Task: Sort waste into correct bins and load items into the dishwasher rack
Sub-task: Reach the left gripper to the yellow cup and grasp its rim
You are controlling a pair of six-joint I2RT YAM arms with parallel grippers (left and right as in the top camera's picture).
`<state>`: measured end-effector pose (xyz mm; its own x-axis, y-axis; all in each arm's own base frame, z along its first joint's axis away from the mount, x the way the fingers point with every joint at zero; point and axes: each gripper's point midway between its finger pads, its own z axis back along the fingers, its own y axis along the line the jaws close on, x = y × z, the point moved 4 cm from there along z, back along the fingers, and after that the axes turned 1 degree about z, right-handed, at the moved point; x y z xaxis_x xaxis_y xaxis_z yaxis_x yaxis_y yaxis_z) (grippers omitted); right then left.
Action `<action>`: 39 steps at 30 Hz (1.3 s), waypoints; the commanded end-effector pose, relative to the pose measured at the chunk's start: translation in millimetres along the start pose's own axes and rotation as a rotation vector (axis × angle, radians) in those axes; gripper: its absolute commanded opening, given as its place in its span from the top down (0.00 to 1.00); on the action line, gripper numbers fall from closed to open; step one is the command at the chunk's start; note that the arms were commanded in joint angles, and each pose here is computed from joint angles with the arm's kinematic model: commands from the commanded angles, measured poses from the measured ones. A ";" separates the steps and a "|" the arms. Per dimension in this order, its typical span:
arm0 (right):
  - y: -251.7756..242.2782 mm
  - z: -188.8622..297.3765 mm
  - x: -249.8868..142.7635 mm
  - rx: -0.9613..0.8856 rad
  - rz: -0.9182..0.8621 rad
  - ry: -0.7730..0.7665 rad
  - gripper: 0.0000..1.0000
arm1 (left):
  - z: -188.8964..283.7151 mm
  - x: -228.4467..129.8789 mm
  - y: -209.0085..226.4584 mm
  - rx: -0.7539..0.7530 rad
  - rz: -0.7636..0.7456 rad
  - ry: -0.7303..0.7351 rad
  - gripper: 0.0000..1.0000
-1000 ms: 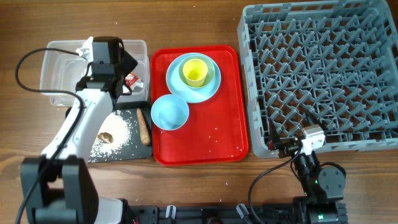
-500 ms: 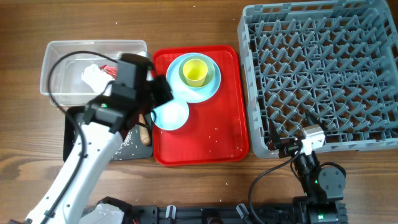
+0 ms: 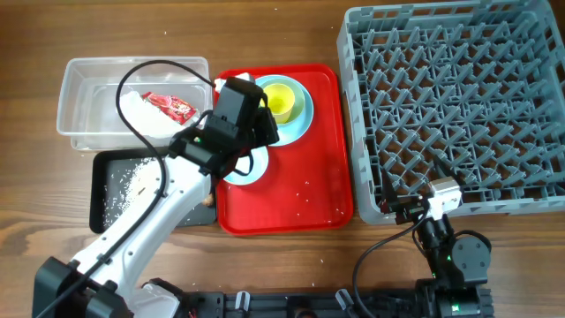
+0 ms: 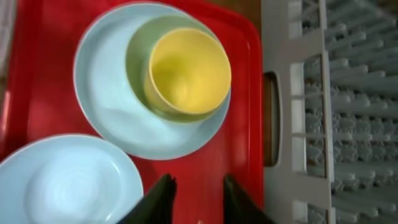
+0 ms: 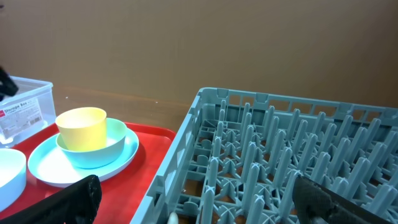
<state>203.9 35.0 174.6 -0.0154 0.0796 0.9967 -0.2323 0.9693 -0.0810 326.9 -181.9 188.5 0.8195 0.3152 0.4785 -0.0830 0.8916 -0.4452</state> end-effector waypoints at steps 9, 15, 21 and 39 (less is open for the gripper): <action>1.0 -0.1 1.0 0.005 -0.011 -0.006 0.00 | -40.2 17.4 8.4 0.083 0.119 -0.111 0.63; 1.0 -0.1 1.0 0.004 -0.012 -0.006 0.00 | -43.6 20.0 6.6 0.073 0.120 -0.123 0.61; 1.0 -0.1 1.0 0.004 -0.011 -0.006 0.00 | -43.6 29.3 -1.9 0.028 0.124 -0.167 0.60; 1.0 -0.1 1.0 0.004 -0.011 -0.006 0.00 | -81.8 22.8 13.8 0.105 0.122 -0.166 0.56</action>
<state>203.9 35.0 174.6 -0.0150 0.0796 0.9967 -0.2324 0.9693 -0.0809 381.0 -192.3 143.9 0.7221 0.4540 0.5220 -0.2049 0.8610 -0.4654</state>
